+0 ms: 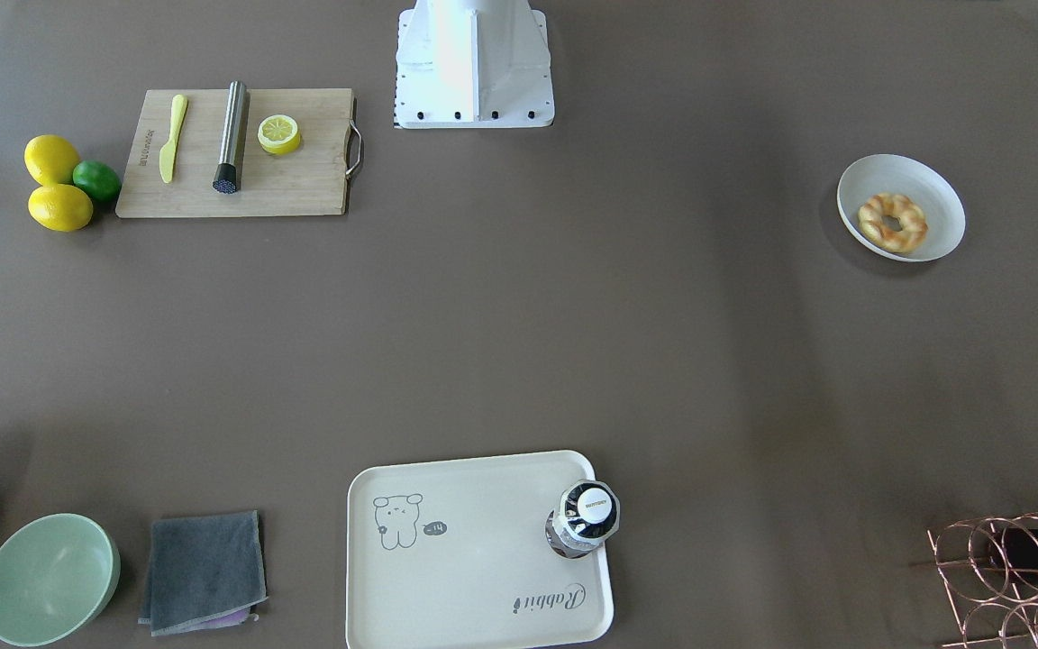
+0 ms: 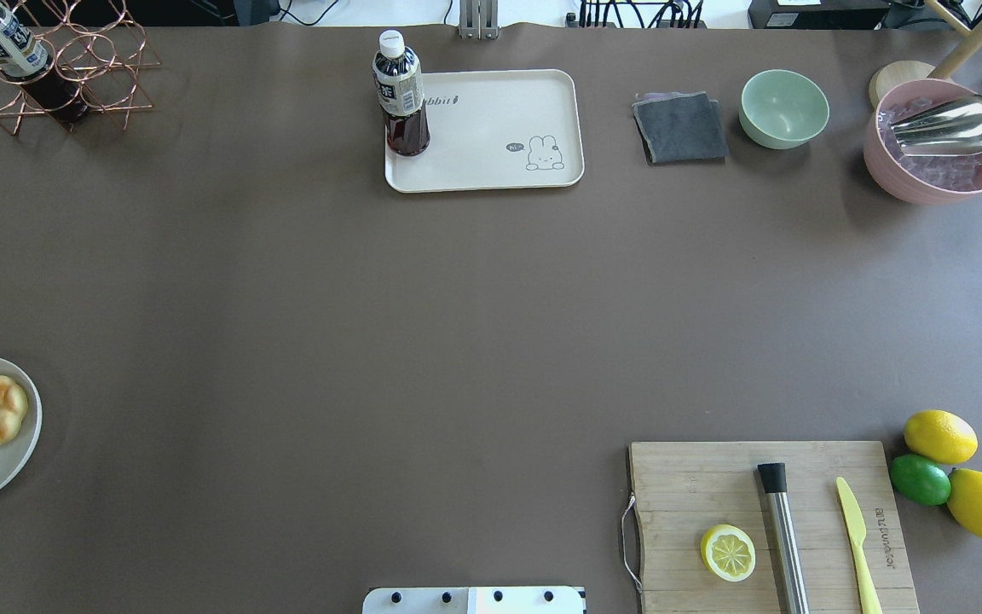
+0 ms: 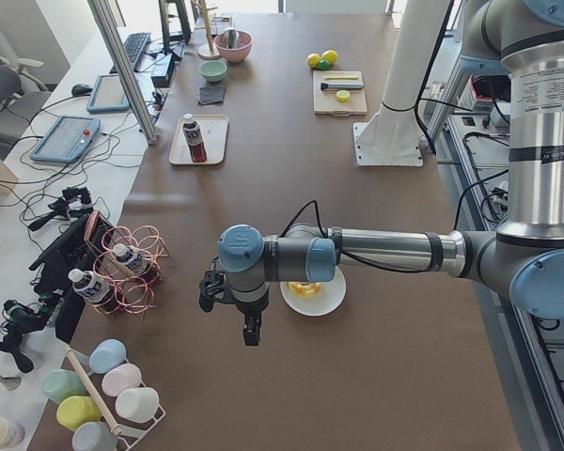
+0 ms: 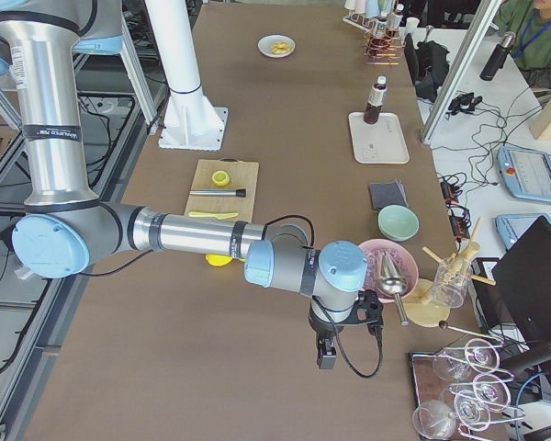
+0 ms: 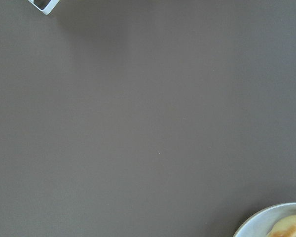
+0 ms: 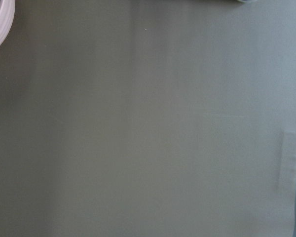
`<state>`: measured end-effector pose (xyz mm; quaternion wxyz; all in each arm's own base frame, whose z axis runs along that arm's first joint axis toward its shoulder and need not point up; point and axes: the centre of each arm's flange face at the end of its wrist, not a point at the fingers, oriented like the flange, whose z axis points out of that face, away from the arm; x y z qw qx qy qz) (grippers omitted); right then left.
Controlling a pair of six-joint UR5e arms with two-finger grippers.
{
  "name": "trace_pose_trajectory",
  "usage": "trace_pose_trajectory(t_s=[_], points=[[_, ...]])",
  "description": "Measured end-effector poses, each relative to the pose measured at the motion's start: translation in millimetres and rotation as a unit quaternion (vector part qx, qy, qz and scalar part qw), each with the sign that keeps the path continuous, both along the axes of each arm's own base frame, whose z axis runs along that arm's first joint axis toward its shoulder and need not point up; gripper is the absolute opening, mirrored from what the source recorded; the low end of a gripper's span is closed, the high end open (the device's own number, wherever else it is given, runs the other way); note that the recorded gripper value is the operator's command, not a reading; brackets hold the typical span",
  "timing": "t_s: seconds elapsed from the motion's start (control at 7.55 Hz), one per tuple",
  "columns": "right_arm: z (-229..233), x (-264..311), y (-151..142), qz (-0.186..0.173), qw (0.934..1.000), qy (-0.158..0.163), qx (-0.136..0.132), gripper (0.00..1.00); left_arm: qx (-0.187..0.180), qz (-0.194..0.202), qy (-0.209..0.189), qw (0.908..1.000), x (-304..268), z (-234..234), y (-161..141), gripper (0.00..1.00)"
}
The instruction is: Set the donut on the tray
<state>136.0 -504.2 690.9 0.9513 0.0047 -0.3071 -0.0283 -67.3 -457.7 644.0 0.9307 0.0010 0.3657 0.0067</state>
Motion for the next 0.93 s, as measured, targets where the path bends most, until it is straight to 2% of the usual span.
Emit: trace_pose_trajectory(t_s=[0.4, 0.66, 0.79, 0.93], points=[[-0.8, -0.5, 0.1, -0.002, 1.0, -0.003, 0.003, 1.0, 0.023, -0.003, 0.003, 0.9997, -0.2, -25.1, -7.5, 0.98], [-3.1, -2.6, -0.4, -0.001, 0.9999, -0.016, 0.005, 1.0, 0.044, -0.002, 0.004, 0.999, 0.3, -39.7, -15.2, 0.98], [-6.7, -5.3, -1.2, 0.002, 0.9993, -0.035, 0.008, 1.0, 0.06, -0.002, 0.004, 0.9982, 1.2, -46.8, -22.5, 0.98], [-9.6, -10.2, -1.7, 0.007, 0.9975, -0.07, 0.009, 1.0, 0.071, -0.002, 0.004, 0.9974, 1.7, -50.2, -26.6, 0.98]])
